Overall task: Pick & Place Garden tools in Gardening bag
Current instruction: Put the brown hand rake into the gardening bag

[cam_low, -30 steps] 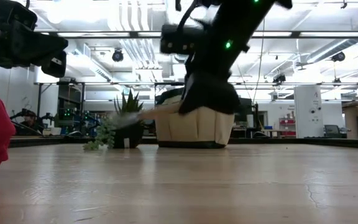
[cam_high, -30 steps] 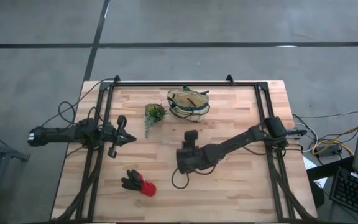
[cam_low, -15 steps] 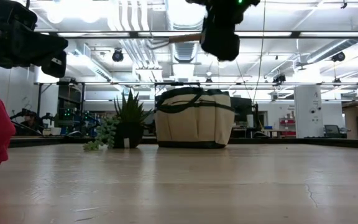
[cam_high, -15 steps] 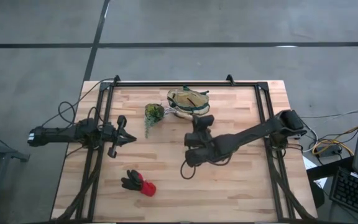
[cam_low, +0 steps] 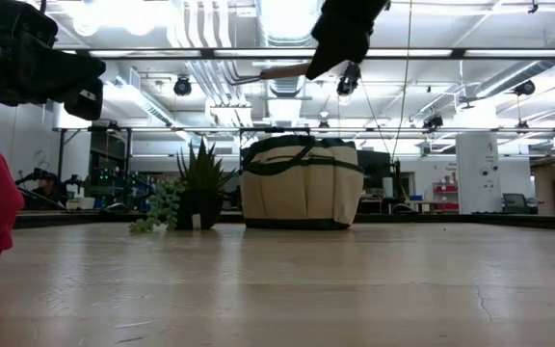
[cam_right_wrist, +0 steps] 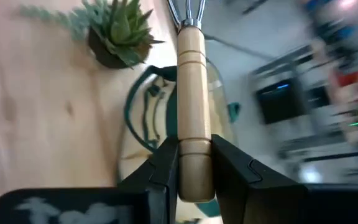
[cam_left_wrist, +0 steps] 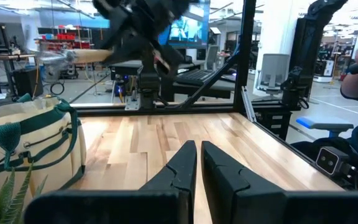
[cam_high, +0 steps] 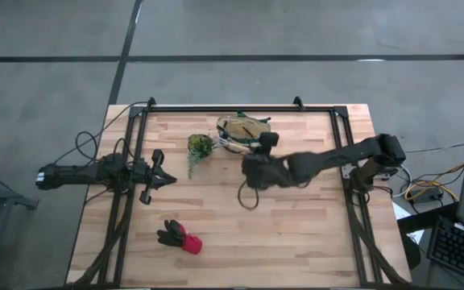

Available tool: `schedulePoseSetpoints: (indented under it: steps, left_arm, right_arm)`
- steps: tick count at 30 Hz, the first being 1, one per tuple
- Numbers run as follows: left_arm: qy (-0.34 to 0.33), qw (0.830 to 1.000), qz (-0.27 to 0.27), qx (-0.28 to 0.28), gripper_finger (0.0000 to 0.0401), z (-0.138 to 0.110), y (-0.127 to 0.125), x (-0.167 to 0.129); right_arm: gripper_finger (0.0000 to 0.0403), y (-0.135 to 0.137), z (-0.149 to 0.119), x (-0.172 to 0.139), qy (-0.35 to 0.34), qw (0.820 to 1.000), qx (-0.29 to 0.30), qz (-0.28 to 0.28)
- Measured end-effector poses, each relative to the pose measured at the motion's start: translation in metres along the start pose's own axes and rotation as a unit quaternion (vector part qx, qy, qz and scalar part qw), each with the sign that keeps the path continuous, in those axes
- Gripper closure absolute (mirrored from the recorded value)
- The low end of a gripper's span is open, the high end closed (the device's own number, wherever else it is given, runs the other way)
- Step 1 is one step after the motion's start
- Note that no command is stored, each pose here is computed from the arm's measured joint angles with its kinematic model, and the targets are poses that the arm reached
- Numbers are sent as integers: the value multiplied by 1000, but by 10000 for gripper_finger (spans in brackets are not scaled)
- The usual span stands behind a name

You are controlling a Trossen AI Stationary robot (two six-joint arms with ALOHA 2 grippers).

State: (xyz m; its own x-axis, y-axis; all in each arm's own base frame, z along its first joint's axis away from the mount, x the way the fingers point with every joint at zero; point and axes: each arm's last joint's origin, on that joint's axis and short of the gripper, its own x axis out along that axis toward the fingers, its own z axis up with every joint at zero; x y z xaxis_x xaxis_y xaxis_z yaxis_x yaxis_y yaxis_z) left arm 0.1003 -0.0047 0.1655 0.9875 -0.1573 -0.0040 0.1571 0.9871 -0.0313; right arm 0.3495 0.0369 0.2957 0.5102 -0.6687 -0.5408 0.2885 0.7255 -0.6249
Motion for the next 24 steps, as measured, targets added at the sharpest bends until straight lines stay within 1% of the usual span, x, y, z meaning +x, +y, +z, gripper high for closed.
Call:
schedulePoseSetpoints:
  steps: [3, 5, 9, 13, 16, 19, 21, 24]
  left_arm:
    - [0, 1000, 0, 0, 373, 0, 0, 0]
    - [0, 1000, 0, 0, 373, 0, 0, 0]
    - [0, 1000, 0, 0, 373, 0, 0, 0]
    - [0, 1000, 0, 0, 373, 0, 0, 0]
    - [0, 1000, 0, 0, 373, 0, 0, 0]
    - [0, 1000, 0, 0, 373, 0, 0, 0]
    - [0, 1000, 0, 0, 373, 0, 0, 0]
    - [0, 1000, 0, 0, 373, 0, 0, 0]
  right_arm:
    - [333, -23, 0, 2, -4, 996, 71, 59]
    - [333, -37, -1, 6, -2, 987, 117, 113]
    - [334, -61, -4, 22, 3, 959, 184, 214]
    - [334, -80, -8, 39, 0, 924, 227, 308]
    - [334, -92, -13, 53, 5, 889, 253, 381]
    - [334, -105, -18, 67, 13, 845, 293, 447]
    - [333, -113, -21, 77, 17, 815, 319, 484]
    - [333, -120, -27, 92, 32, 776, 349, 524]
